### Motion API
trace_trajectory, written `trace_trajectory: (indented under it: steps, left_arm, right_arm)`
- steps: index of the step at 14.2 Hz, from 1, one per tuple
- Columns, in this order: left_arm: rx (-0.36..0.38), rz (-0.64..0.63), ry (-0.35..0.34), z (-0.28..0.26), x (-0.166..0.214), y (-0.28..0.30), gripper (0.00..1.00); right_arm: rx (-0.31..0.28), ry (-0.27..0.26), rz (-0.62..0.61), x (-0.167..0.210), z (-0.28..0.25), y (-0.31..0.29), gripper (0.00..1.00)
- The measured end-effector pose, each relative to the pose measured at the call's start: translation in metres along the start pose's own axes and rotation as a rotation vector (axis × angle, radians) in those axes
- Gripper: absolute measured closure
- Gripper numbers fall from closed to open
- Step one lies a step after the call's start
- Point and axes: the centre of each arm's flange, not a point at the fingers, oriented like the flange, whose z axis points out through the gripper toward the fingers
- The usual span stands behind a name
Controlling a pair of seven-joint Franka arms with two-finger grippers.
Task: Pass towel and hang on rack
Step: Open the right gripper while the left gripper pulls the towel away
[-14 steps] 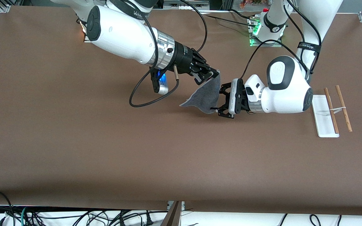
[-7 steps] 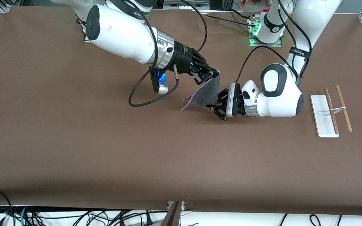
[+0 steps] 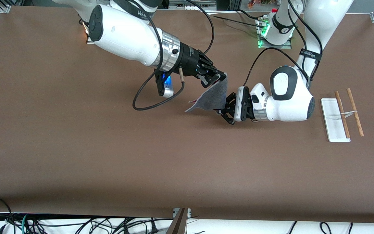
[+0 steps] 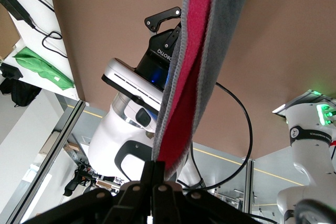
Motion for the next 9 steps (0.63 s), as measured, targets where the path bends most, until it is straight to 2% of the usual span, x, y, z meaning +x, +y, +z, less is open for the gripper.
trace_trajectory:
  steps: [1, 2, 4, 7, 9]
  left_arm:
    - [-0.003, 0.001, 0.001, 0.0, 0.0, 0.0, 0.97]
    - [-0.01, 0.0, 0.005, -0.002, 0.0, 0.0, 0.97]
    - [-0.025, -0.013, 0.019, -0.015, -0.007, -0.001, 0.97]
    - [-0.045, -0.03, 0.047, -0.054, -0.023, -0.007, 0.97]
    - [-0.062, -0.001, 0.008, -0.084, -0.021, -0.01, 0.97]
  right_arm:
    - [0.002, 0.0, 0.0, 0.0, 0.0, 0.0, 0.99]
    - [0.004, 0.0, 0.001, 0.0, 0.0, 0.0, 0.93]
    - [0.009, -0.001, 0.001, 0.0, -0.001, -0.001, 0.89]
    - [0.015, 0.0, 0.002, 0.001, -0.002, -0.002, 0.59]
    - [0.025, 0.004, 0.009, 0.006, -0.006, -0.006, 0.38]
